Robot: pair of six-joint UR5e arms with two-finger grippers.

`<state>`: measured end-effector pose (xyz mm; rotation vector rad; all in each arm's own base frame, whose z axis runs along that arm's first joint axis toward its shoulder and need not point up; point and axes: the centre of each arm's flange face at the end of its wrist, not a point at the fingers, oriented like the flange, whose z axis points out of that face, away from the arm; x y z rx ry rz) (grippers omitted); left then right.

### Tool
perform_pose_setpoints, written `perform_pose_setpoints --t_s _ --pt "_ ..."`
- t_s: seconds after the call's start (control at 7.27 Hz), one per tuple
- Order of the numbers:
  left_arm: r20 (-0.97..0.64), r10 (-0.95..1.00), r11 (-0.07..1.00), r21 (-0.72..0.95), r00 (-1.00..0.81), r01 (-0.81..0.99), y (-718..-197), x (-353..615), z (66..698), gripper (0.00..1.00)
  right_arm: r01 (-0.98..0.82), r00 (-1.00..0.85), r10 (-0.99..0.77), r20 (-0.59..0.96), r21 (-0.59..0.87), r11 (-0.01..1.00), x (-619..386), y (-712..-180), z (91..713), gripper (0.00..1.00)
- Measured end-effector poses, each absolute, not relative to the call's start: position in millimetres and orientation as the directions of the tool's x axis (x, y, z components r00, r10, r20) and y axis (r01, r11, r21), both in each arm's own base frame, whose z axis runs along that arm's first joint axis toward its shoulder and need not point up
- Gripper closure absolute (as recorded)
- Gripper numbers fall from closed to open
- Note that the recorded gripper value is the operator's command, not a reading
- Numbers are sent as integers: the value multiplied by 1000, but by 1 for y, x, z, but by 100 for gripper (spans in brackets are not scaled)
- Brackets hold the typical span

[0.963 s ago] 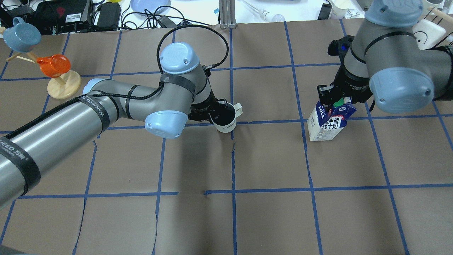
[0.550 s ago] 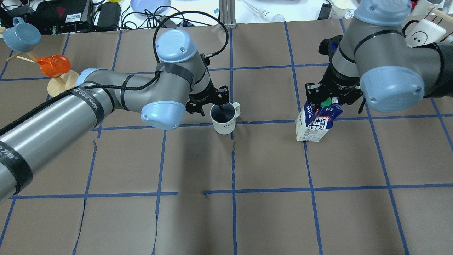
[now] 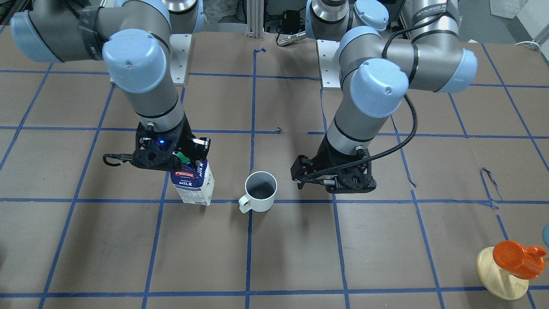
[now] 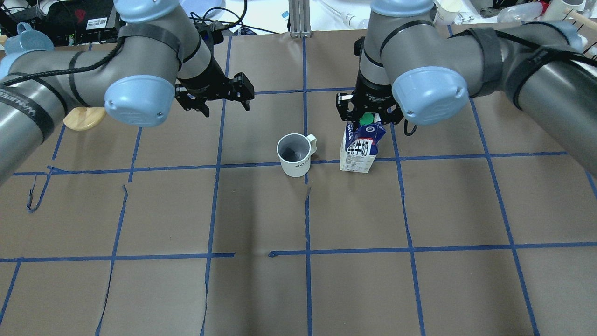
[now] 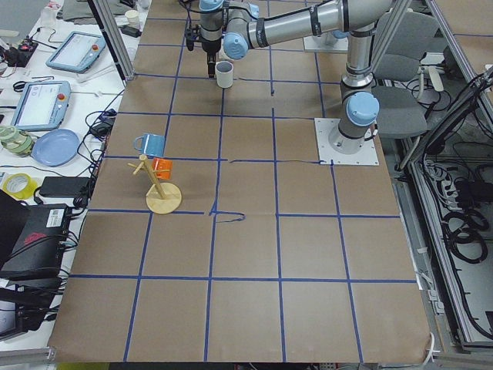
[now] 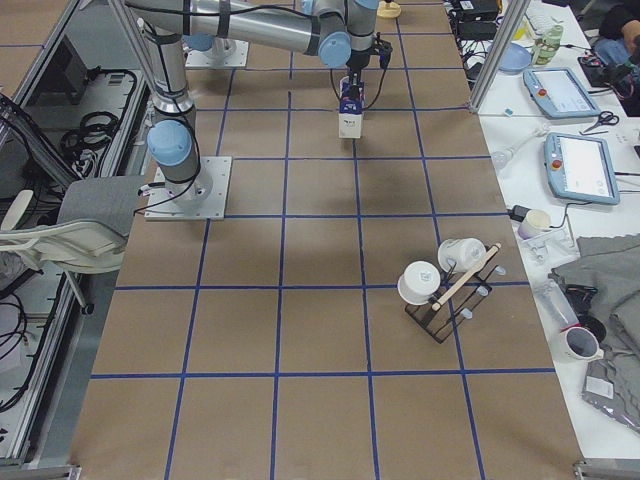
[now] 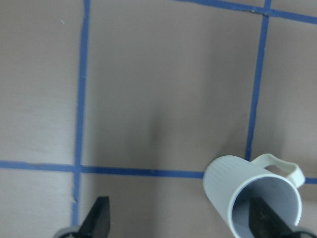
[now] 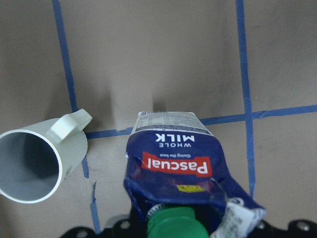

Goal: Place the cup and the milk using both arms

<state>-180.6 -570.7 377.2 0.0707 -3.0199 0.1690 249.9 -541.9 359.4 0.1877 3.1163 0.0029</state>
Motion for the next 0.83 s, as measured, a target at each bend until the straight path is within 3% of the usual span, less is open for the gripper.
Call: perform_pose_setpoints --t_s 0.41,0.55,0.69,0.83 --pt "-28 50 988 -148 -998 53 -537 -122 449 0 117 -993 117 -19 9 993 278 -548 350 54" --pt "-46 51 985 -162 -998 58 -528 -113 464 0 112 -993 113 -17 14 994 282 -548 347 49" --pt "-59 50 985 -164 -997 60 -524 -106 469 0 108 -994 109 -15 21 994 284 -548 342 29" --pt "-61 52 985 -160 -997 61 -525 -102 468 0 102 -995 102 -9 31 994 285 -549 336 21"
